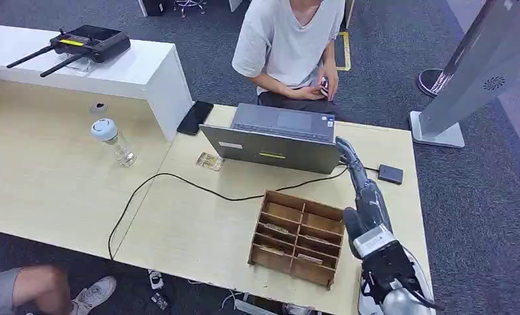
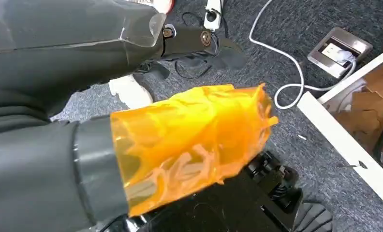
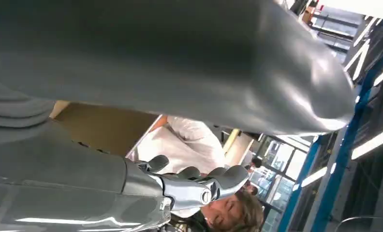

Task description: Pass the card to the sensor for recognition and then transmit it.

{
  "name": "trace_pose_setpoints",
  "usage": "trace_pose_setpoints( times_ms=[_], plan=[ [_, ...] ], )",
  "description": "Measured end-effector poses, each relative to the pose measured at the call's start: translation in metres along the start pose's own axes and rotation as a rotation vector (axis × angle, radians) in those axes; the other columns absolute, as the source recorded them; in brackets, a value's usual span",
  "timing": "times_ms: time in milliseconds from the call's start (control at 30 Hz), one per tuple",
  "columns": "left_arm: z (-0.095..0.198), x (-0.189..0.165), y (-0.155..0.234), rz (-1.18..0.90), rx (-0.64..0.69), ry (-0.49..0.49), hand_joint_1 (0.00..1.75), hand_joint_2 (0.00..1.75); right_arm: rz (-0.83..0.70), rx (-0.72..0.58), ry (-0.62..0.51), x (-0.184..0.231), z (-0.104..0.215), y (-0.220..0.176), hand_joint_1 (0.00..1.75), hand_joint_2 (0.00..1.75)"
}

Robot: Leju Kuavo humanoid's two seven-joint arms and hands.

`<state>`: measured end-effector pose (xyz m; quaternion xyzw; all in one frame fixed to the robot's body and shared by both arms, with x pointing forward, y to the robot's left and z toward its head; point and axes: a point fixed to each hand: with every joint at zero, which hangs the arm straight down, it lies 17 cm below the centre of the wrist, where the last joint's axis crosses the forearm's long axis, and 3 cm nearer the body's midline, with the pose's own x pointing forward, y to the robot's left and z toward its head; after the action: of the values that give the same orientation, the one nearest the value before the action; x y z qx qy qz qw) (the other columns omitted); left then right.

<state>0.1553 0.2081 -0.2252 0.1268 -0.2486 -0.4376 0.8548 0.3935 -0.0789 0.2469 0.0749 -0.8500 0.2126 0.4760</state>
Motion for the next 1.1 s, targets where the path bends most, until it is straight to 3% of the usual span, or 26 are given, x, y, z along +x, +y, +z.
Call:
trace_pose_setpoints(
  times_ms=[767, 800, 1100],
  plan=[
    [0.015, -0.023, -0.004, 0.088, 0.033, 0.050, 0.00, 0.00, -0.080, -0.052, 0.075, -0.010, 0.069, 0.016, 0.00, 0.00],
    [0.015, -0.023, -0.004, 0.092, 0.035, 0.051, 0.00, 0.00, -0.074, -0.055, 0.079, -0.011, 0.071, 0.016, 0.00, 1.75],
    [0.016, -0.028, 0.001, 0.130, 0.049, 0.073, 0.00, 0.00, 0.080, -0.075, 0.096, -0.018, 0.075, 0.012, 0.00, 1.75]
  ],
)
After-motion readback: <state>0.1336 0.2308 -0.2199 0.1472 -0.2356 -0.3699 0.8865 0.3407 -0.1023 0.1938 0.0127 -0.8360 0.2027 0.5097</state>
